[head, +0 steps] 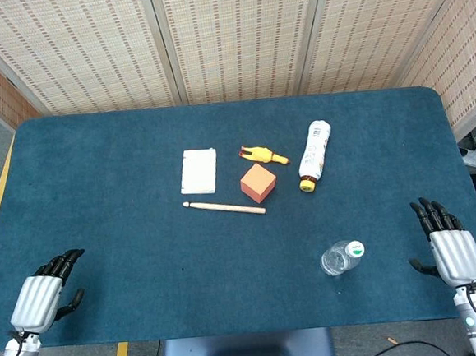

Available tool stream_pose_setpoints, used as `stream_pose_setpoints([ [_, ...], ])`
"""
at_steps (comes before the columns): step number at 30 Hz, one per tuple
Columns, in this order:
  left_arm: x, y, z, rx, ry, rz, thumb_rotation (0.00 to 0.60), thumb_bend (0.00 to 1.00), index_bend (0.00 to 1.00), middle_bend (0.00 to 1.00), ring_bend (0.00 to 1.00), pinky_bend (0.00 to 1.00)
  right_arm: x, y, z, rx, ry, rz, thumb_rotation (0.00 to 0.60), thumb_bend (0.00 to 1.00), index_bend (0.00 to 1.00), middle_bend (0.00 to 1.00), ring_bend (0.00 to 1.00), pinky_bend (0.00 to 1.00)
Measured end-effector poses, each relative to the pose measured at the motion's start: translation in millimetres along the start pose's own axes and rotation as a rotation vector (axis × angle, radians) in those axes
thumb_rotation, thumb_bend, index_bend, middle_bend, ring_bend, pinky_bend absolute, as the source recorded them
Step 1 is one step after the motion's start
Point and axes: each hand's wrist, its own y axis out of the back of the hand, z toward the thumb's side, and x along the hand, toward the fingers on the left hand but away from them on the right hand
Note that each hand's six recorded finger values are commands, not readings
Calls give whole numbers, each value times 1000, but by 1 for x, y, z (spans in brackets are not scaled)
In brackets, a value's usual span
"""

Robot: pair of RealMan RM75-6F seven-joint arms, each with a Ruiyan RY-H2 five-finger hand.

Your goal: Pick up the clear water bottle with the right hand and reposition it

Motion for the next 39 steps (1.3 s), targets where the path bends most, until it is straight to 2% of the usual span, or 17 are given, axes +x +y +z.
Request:
stream_pose_setpoints([
  [9,-1,2,1,2,-1,7,600,354,131,149,203,380,1,-1,1,-7,14,17,600,68,0,0,0,188],
  [16,2,-1,-1,2,-5,1,600,355,132,150,203,382,3,-1,10,-69,82,42,600,68,0,0,0,206],
  [20,3,-3,-3,-7,0,-12,600,354,133,150,203,383,5,-1,17,-160,139,67,600,68,0,0,0,206],
  [25,0,3,-3,-11,1,12,600,354,133,151,202,383,6,-1,24,-295,202,114,600,68,0,0,0,206],
  [28,-2,5,-2,-12,1,17,600,355,133,151,203,383,3,-3,29,-395,238,166,600,68,0,0,0,206],
  [35,-2,6,-3,-18,7,19,600,355,133,151,203,385,-15,-16,40,-638,303,335,600,68,0,1,0,206],
  [39,-2,6,-3,-20,7,17,600,354,133,151,203,384,-35,-27,47,-693,341,388,600,68,0,19,0,207],
])
